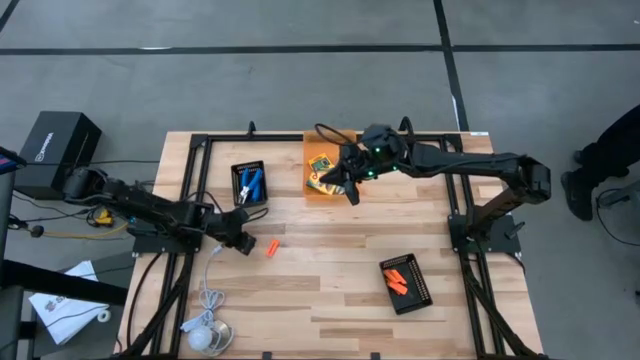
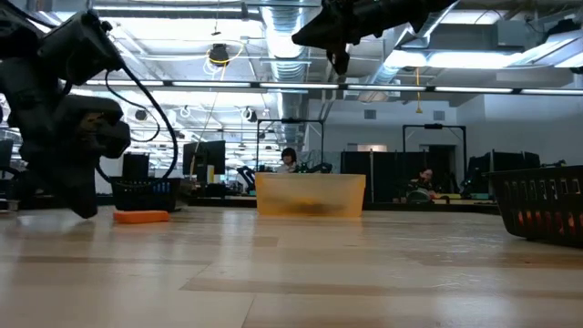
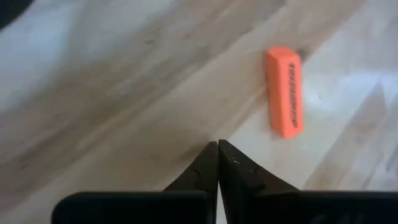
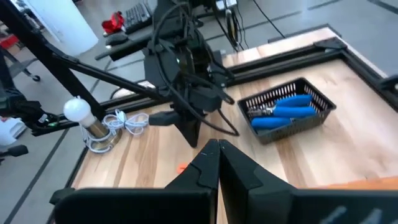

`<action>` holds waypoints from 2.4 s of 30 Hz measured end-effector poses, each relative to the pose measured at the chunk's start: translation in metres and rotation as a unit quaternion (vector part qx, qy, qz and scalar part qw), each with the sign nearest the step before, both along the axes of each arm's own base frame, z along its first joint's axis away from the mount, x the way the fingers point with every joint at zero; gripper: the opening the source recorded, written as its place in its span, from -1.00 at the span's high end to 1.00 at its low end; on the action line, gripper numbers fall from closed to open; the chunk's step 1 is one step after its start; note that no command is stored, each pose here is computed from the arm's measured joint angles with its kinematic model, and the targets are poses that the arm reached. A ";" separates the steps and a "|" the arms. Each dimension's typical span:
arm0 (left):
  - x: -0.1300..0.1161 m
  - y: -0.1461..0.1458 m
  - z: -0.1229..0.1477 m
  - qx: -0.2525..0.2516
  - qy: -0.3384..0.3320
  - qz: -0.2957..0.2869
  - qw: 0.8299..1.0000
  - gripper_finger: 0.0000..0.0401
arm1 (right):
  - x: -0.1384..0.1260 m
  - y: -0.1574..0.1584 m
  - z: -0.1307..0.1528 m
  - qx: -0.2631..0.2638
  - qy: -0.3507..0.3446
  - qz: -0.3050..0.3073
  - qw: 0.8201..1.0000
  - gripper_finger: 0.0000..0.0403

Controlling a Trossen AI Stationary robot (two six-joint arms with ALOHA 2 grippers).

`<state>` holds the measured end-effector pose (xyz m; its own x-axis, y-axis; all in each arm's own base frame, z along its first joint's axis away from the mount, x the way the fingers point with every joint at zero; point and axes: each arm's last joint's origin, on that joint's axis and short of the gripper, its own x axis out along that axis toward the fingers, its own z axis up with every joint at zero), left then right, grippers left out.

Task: Pick & Place School Supplies
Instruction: Put the orange eraser into the bottom black bin

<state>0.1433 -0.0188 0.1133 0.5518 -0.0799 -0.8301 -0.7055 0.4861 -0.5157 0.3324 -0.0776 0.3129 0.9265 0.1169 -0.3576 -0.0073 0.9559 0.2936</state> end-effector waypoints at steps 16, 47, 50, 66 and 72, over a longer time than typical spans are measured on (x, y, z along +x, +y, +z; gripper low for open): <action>0.029 -0.001 0.090 0.054 -0.206 -0.026 0.977 1.00 | -0.003 0.018 -0.019 0.007 0.088 0.051 0.995 1.00; -0.062 0.042 0.168 0.373 -0.233 0.024 0.898 1.00 | 0.196 0.102 -0.162 0.070 0.126 0.124 0.982 1.00; -0.071 0.043 0.165 0.378 -0.219 0.039 0.899 1.00 | 0.193 0.097 -0.182 0.076 0.172 0.117 0.975 1.00; -0.077 0.043 0.167 0.383 -0.226 0.053 0.894 1.00 | 0.191 0.054 -0.186 0.082 0.187 0.084 0.975 1.00; -0.077 0.043 0.167 0.383 -0.226 0.053 0.894 1.00 | 0.192 0.064 -0.192 0.090 0.186 0.108 0.972 1.00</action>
<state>0.0666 0.0246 0.2800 0.8153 0.4896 -0.3091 -0.5725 0.7614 -0.3042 0.5245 -0.0138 0.1212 0.6837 0.3858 -0.6194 -0.0622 0.8765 0.4773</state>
